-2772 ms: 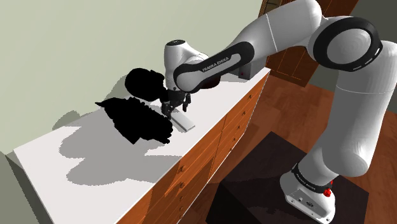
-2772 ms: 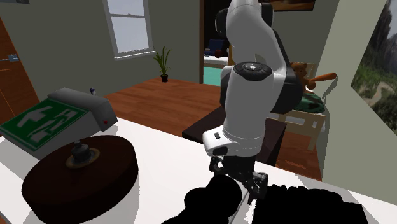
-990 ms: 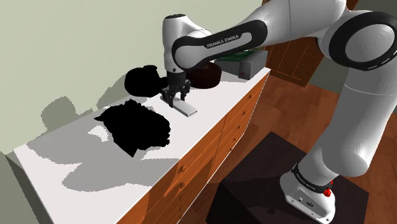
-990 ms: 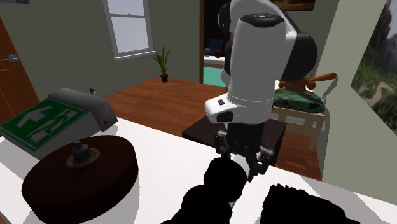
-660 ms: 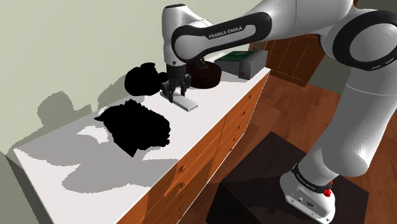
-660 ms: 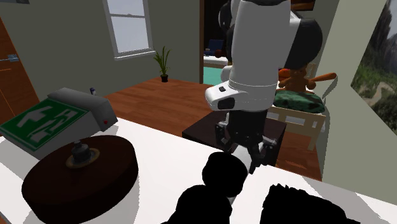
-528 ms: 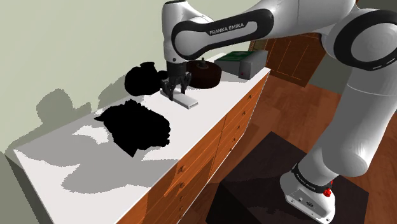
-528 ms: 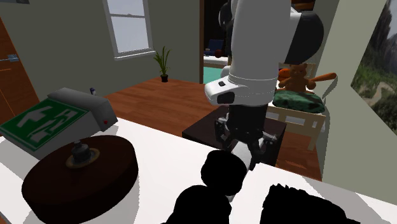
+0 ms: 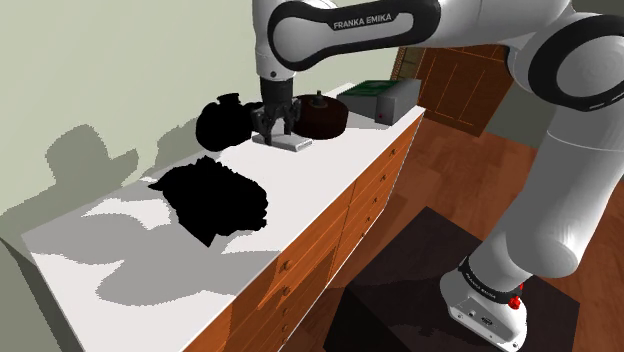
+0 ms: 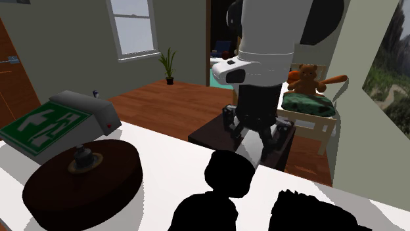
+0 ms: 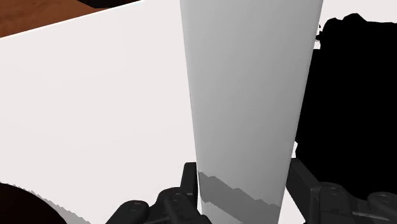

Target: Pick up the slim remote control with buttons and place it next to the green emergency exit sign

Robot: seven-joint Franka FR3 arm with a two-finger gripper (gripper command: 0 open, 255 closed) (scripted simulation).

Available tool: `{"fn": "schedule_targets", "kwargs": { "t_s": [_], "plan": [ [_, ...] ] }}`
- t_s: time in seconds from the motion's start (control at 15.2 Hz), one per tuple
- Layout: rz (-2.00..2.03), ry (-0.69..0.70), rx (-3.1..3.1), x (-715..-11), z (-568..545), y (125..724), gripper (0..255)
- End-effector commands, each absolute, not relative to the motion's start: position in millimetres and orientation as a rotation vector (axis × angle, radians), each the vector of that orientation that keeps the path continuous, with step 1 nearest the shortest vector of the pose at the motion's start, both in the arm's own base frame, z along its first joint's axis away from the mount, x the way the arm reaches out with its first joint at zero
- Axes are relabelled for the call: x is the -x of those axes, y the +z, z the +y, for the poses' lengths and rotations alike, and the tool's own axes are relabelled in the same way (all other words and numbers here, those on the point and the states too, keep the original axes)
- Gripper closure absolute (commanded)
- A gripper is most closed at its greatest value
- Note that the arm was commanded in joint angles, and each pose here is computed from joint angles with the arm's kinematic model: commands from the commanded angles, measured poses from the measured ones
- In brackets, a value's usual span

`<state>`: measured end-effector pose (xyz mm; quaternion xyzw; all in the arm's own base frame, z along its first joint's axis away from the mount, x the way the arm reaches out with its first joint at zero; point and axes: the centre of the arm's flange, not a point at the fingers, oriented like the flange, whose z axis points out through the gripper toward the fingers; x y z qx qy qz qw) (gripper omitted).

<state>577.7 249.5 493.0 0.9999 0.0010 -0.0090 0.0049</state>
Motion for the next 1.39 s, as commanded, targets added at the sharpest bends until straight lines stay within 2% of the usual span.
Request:
{"fn": "schedule_targets", "kwargs": {
  "t_s": [0.0, 0.53, 1.32],
  "plan": [
    [0.004, -0.025, -3.132, -577.1, 248.9, 504.7, 255],
    [0.004, -0.025, -3.132, -577.1, 248.9, 542.2, 255],
    [0.004, -0.025, -3.132, -570.5, 90.6, 542.6, 255]
  ]
}}
